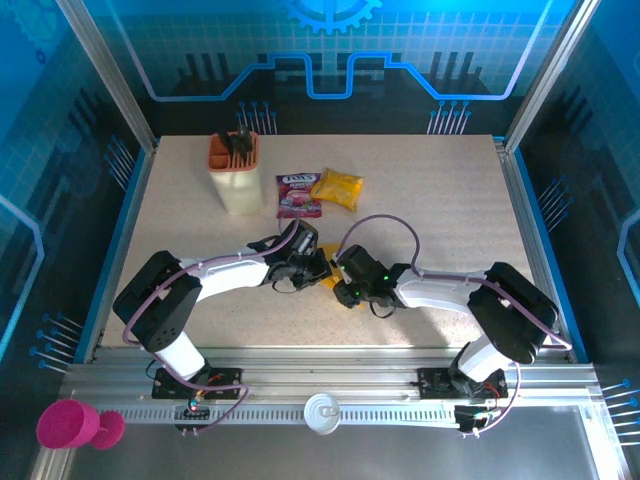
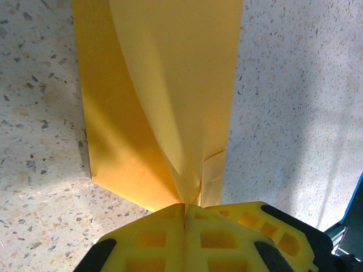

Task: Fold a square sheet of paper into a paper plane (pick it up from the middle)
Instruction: Fourth fold the wing at the center of the table.

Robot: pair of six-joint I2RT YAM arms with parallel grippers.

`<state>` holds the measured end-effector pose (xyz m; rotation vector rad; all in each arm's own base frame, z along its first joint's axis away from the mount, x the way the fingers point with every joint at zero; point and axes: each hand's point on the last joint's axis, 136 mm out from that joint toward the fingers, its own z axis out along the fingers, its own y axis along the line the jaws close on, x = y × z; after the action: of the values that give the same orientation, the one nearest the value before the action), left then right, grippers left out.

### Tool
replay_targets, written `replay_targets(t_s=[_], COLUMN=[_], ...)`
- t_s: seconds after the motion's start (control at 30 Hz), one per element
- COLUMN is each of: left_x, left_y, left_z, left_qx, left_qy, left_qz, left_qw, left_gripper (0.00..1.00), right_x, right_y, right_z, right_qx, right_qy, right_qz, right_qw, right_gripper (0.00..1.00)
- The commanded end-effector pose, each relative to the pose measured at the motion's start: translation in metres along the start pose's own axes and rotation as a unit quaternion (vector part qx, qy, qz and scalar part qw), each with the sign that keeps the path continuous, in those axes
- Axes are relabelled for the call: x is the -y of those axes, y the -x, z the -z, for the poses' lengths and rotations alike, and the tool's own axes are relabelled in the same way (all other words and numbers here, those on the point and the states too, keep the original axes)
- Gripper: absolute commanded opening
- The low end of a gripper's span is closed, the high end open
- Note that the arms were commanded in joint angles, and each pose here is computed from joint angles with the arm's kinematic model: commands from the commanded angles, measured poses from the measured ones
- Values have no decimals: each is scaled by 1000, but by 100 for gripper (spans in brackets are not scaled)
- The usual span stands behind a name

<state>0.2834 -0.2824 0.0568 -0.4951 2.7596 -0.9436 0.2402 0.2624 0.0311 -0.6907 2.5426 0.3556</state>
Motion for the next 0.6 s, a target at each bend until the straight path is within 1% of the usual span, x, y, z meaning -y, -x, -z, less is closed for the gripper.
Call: replay_targets(t_s=[0.0,0.57], left_x=[-1,-4], left_y=[4,5], left_z=[3,7], left_qx=[4,5], left_qy=[-1,3], left_qz=[8,6], left_qw=[1000,1000], left_gripper=[0,0], right_x=[5,18], right_y=[-12,-30], right_z=[0,3], right_qx=[-12,-16], right_qy=[-16,-39], right_qz=[1,-6], right_qw=[1000,999], right_gripper=[26,26])
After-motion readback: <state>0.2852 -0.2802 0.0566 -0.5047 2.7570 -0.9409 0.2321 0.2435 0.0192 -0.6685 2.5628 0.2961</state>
